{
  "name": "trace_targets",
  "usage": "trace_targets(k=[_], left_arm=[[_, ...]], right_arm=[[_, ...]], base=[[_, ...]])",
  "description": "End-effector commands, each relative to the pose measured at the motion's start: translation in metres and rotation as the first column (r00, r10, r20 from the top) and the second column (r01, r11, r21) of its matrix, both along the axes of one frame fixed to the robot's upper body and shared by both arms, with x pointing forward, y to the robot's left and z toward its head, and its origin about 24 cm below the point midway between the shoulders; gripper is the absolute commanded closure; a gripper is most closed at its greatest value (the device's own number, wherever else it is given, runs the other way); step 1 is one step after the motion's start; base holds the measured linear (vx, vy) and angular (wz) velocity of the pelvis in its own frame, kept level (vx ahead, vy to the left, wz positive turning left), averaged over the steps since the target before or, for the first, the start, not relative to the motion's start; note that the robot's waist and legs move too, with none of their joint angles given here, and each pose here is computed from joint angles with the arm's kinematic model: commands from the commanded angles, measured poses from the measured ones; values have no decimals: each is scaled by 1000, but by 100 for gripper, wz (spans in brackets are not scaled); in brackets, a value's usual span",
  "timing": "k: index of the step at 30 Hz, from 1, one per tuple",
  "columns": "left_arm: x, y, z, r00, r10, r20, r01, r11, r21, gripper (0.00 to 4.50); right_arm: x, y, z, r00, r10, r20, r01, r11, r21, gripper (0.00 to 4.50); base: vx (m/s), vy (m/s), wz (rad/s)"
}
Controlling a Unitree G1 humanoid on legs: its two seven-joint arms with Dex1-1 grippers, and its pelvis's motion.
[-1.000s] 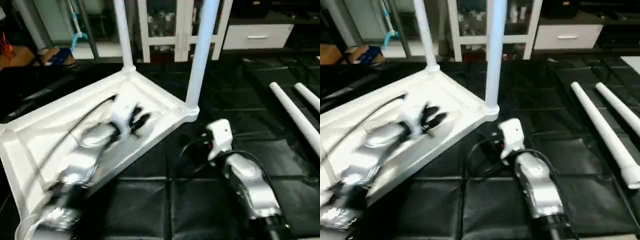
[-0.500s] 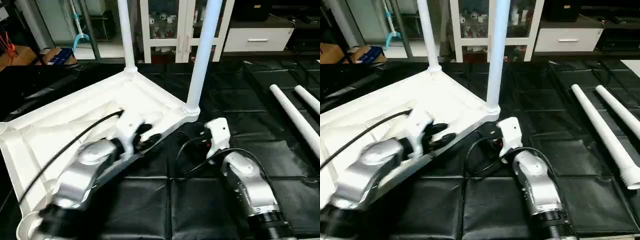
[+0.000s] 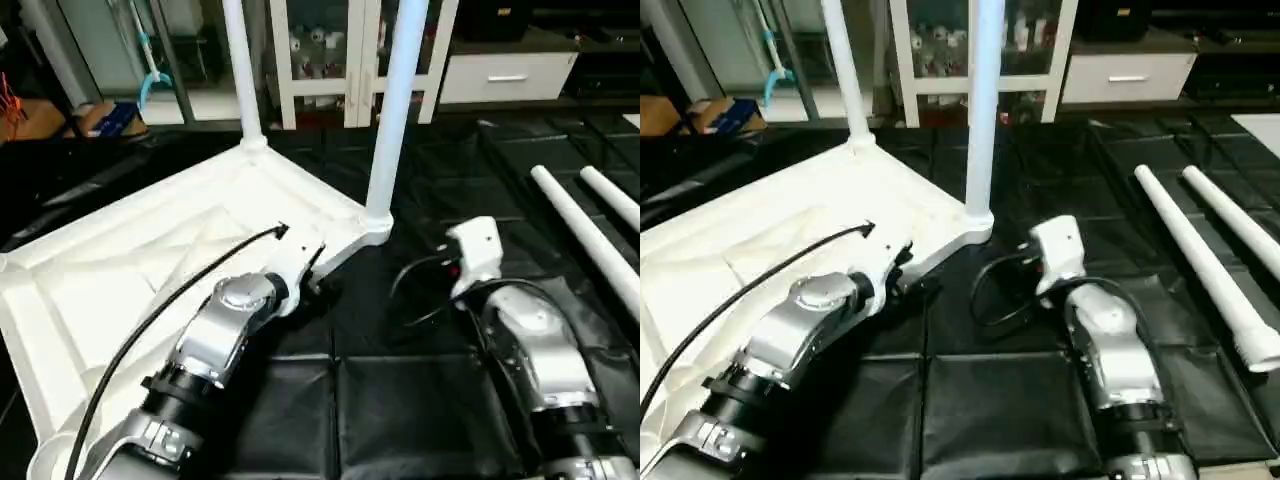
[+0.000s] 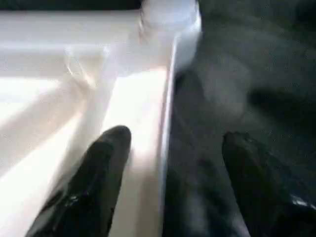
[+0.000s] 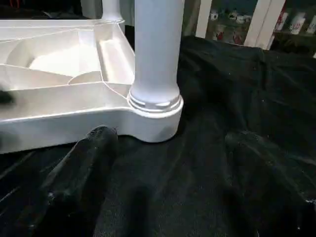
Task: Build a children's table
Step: Rotate table base
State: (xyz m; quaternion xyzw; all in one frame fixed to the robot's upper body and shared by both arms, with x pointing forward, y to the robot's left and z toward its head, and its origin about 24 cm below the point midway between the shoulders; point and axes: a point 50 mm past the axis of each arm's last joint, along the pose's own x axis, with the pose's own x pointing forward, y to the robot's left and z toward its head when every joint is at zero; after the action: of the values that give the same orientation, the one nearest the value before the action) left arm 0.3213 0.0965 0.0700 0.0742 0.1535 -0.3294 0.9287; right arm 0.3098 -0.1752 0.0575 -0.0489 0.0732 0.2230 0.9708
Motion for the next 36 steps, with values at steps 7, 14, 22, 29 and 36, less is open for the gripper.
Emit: trace_targets(k=[7, 14, 22, 29, 36], left_arm=[[-26, 106, 47, 976, 170, 139, -179, 982, 58, 118], [-75, 159, 42, 980, 200, -14, -189, 943, 274, 118], [-109, 193, 35, 951, 261, -165, -160, 874, 459, 118], [-106, 161, 9, 951, 172, -256, -62, 920, 386, 118], [-82, 105, -4, 969, 29, -244, 26, 975, 220, 118]], right_arm=[[-13, 19, -9, 994, 96, -46, -95, 995, 18, 73], [-13, 35, -12, 988, 146, -48, -144, 989, 29, 73], [-8, 54, -11, 983, 183, -36, -182, 983, 31, 73], [-6, 64, -16, 976, 211, -49, -211, 977, -1, 73], [1, 69, -11, 978, 205, -33, -205, 979, 0, 73]], base=[[0, 0, 0], [0, 0, 0], [0, 0, 0], [0, 0, 0], [0, 0, 0]])
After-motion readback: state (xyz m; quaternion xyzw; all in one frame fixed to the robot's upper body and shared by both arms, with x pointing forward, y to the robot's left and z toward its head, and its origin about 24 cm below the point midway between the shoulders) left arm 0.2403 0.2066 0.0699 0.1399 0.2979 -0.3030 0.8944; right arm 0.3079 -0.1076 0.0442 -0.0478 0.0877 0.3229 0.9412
